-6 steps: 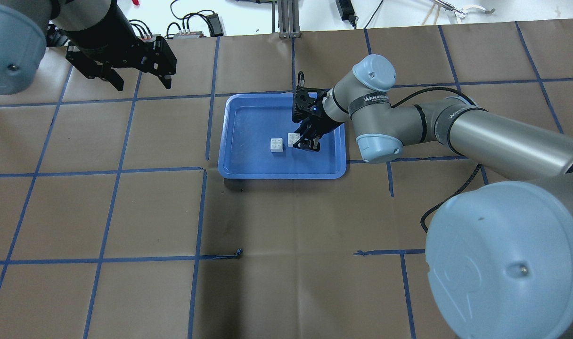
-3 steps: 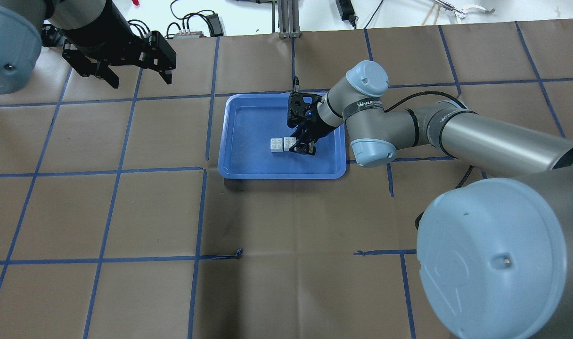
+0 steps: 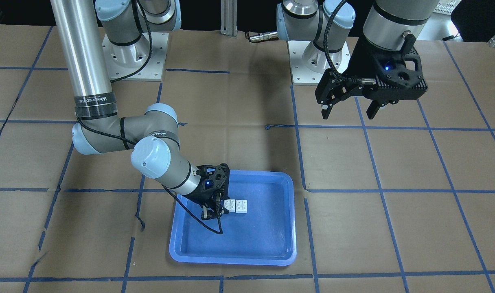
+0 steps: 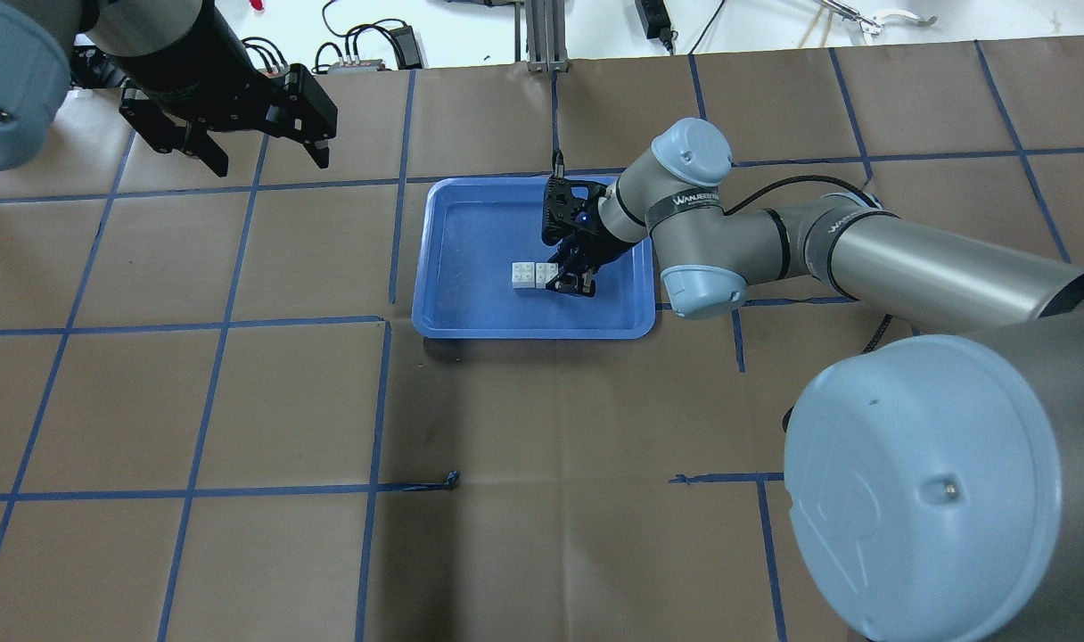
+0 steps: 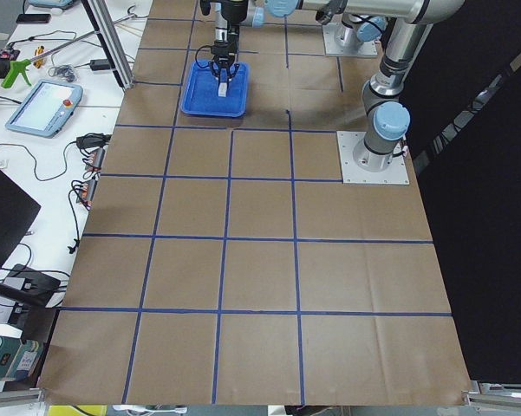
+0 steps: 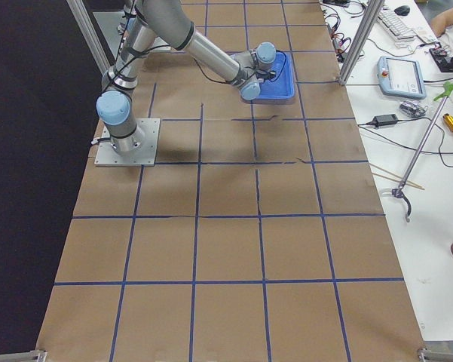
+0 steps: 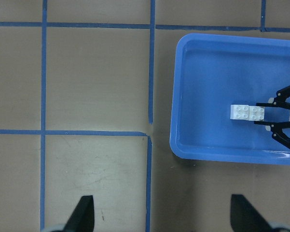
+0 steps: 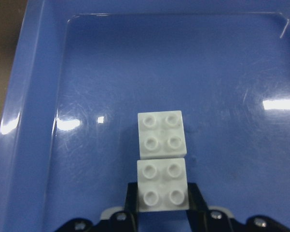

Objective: Assemble white blocks and place on blue tray

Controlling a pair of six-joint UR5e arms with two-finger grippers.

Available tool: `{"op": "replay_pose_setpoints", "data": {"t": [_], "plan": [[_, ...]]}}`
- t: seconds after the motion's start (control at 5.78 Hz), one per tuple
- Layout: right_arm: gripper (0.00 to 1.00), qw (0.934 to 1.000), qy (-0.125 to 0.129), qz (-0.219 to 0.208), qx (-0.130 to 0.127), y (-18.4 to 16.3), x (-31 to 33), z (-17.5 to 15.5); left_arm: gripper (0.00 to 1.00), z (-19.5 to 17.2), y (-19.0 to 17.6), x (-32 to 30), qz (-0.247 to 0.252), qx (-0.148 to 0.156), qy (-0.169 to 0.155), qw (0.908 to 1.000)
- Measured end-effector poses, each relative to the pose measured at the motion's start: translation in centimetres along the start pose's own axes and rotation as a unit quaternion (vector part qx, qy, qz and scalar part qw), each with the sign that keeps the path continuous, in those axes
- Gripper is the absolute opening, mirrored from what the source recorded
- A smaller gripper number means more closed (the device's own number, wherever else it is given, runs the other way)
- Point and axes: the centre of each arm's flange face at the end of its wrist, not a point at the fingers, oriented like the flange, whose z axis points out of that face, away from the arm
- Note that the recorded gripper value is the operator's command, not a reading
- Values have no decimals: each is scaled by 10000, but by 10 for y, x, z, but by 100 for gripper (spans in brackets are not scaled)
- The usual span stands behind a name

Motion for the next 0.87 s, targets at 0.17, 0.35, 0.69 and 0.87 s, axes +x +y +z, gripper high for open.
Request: {"op": "replay_pose_setpoints", "data": {"t": [0.17, 0.35, 0.69, 0.87], "plan": [[30, 10000, -2, 70, 3, 0, 0, 0, 100, -1, 0, 0, 6, 25, -6, 10000], [30, 9999, -2, 108, 6, 0, 0, 0, 100, -3, 1, 1, 27, 54, -28, 10000], [30, 9999, -4, 161, 18, -1, 0, 0, 100, -4, 3, 1, 68, 75, -51, 9999], [30, 9999, -3, 169, 22, -1, 0, 0, 100, -6, 3, -1, 63, 92, -51, 9999]]}}
